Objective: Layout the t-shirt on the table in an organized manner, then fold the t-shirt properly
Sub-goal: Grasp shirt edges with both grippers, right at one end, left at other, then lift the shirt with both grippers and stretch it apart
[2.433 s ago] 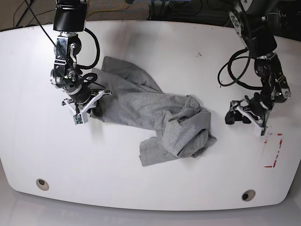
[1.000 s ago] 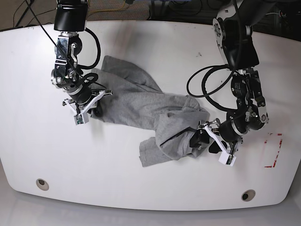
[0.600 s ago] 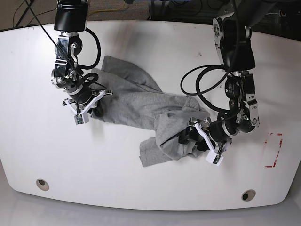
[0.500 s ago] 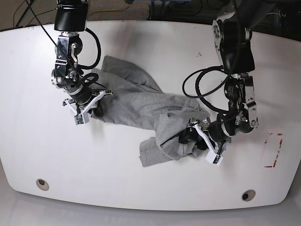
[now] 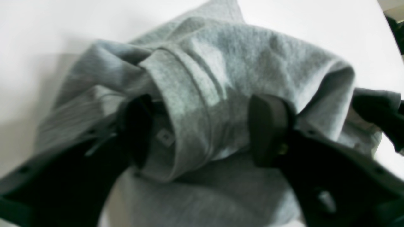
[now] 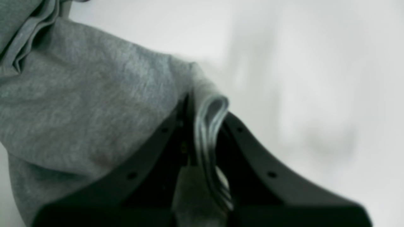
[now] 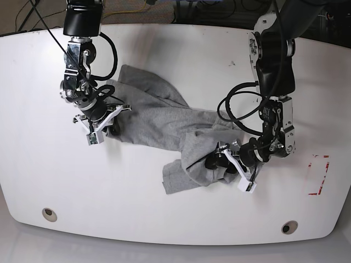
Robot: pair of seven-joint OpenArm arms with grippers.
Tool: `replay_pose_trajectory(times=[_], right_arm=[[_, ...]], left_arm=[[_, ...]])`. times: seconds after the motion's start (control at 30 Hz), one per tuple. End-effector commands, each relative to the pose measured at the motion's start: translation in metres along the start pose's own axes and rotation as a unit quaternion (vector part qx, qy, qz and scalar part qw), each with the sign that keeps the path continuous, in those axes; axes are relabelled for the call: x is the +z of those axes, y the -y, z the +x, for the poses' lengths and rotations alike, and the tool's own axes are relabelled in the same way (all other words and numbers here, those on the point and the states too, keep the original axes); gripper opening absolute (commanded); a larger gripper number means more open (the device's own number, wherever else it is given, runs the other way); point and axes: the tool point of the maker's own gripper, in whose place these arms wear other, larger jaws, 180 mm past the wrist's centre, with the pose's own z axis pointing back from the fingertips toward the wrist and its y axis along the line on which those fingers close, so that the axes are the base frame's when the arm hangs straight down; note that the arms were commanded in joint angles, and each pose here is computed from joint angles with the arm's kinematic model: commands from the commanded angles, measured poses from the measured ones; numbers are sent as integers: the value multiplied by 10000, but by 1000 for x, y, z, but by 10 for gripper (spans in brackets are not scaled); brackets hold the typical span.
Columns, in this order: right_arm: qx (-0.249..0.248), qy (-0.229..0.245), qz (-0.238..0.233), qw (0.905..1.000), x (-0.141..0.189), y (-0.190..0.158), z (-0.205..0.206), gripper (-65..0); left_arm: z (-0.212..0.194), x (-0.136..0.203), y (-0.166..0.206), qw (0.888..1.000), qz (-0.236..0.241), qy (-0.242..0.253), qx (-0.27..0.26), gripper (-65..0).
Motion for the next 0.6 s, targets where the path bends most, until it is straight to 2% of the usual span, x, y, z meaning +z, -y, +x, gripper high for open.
replay_pose_trajectory(times=[0.0, 0.13, 0.27, 0.37, 0.47, 0.57], right_arm=[[34, 295, 13, 9996, 3, 3, 20, -650], [34, 295, 13, 9996, 3, 3, 20, -650], [34, 295, 13, 9996, 3, 3, 20, -650], [38, 301, 13, 9995, 3, 3, 21, -650], [40, 301, 14, 9995, 3, 2, 20, -650], [40, 310, 8, 9995, 3, 3, 21, -650]], left_arm=[[32, -2, 8, 9994, -130, 328, -70, -317], [29, -8, 8, 9996, -178, 217, -1, -393], [30, -9, 11, 9996, -191, 201, -72, -433], [35, -7, 14, 9993, -188, 249, -188, -518], [36, -8, 21, 9988, -215, 186, -402, -635], [36, -11, 28, 9980, -271, 122, -561, -642]])
